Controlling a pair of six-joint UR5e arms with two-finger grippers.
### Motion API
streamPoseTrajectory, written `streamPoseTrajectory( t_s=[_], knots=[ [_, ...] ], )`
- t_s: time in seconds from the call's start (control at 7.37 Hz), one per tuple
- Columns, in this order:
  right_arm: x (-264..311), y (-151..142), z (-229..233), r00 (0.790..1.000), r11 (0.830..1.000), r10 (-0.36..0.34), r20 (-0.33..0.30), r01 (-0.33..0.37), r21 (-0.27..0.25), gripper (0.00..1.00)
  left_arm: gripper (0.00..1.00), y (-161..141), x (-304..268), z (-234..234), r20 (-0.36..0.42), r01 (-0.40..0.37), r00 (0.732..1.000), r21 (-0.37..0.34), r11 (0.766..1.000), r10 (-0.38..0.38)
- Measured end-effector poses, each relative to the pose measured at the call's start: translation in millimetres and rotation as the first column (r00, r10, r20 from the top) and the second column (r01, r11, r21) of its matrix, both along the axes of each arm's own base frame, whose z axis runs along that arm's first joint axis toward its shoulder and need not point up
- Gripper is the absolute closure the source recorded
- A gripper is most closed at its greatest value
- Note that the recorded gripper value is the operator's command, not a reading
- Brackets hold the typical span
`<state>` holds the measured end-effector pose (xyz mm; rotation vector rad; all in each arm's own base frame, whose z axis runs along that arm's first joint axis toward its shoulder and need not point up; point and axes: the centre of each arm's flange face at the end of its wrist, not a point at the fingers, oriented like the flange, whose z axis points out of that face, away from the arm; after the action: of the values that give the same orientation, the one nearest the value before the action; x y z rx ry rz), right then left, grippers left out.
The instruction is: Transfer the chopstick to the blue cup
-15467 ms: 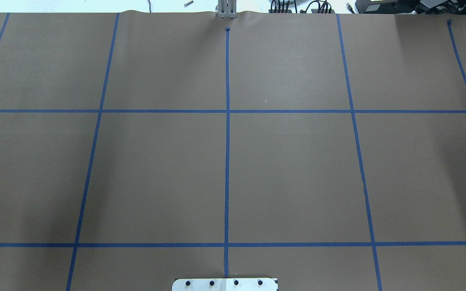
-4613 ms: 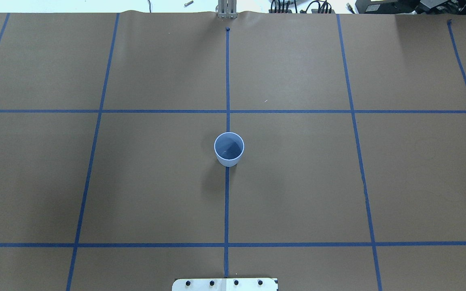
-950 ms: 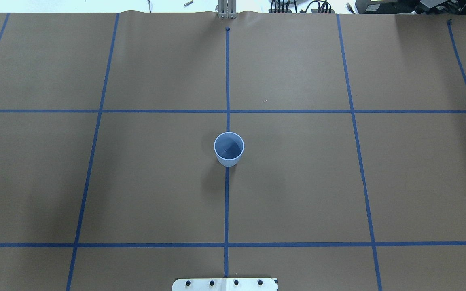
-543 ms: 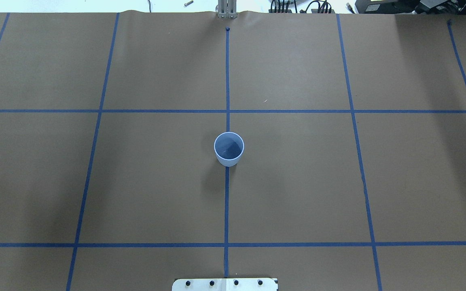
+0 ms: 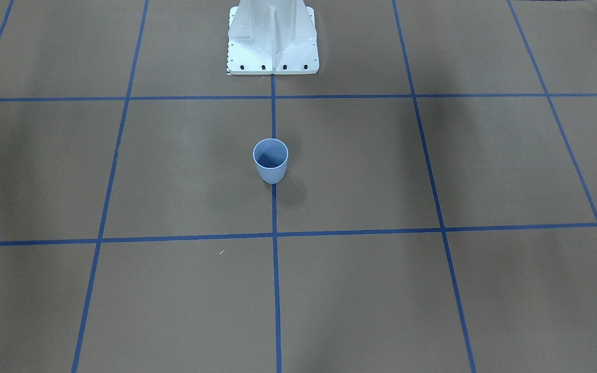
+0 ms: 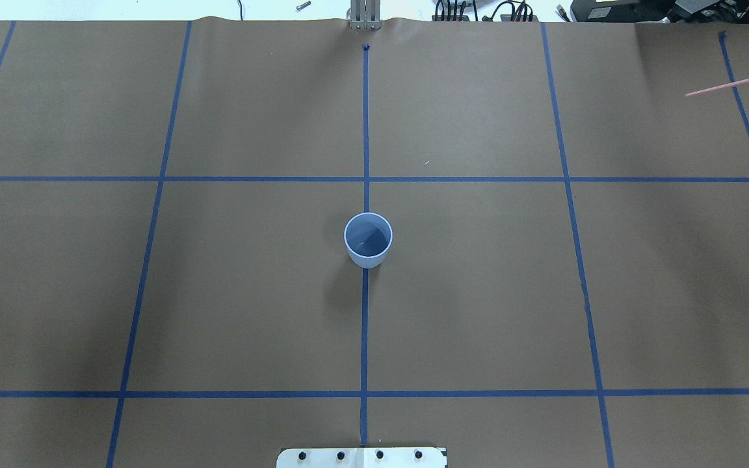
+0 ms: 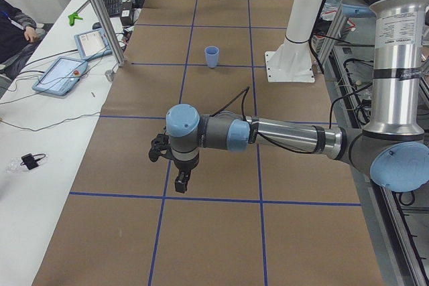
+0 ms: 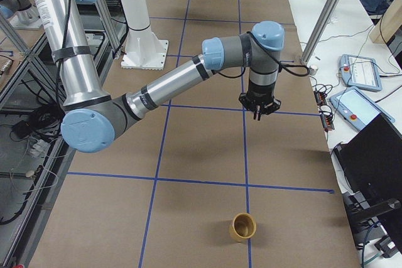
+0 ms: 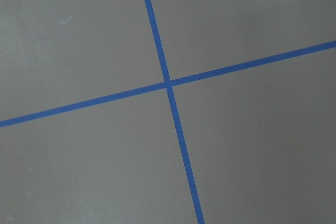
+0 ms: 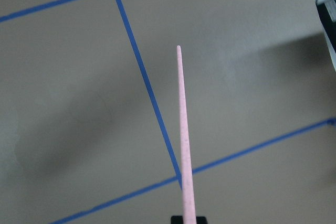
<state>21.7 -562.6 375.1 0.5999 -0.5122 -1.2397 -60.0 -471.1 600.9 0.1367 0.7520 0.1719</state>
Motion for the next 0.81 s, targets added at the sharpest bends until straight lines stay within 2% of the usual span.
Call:
streamPoseTrajectory(
  t_s=[0.14,0.27,0.54,0.81],
  knots=[
    [-40,2,-37,1.0,0.999,-0.025,0.016,0.025,0.037,1.0,0.01,4,0,4,0.0,0.0,1.0,-0.008,1.0,0.0],
    [-78,8,-70,0.999,0.999,-0.021,0.044,0.02,0.037,1.0,0.01,9,0,8,0.0,0.001,1.0,-0.015,1.0,-0.001],
    [-157,22,-131,0.997,1.0,0.011,0.082,-0.012,0.004,1.0,0.01,14,0,12,-0.017,0.001,1.0,-0.027,1.0,-0.001],
    [-236,48,-175,0.996,0.999,0.027,0.086,-0.026,-0.022,1.0,0.01,22,2,14,-0.048,0.001,0.999,-0.039,0.999,-0.003]
  ],
)
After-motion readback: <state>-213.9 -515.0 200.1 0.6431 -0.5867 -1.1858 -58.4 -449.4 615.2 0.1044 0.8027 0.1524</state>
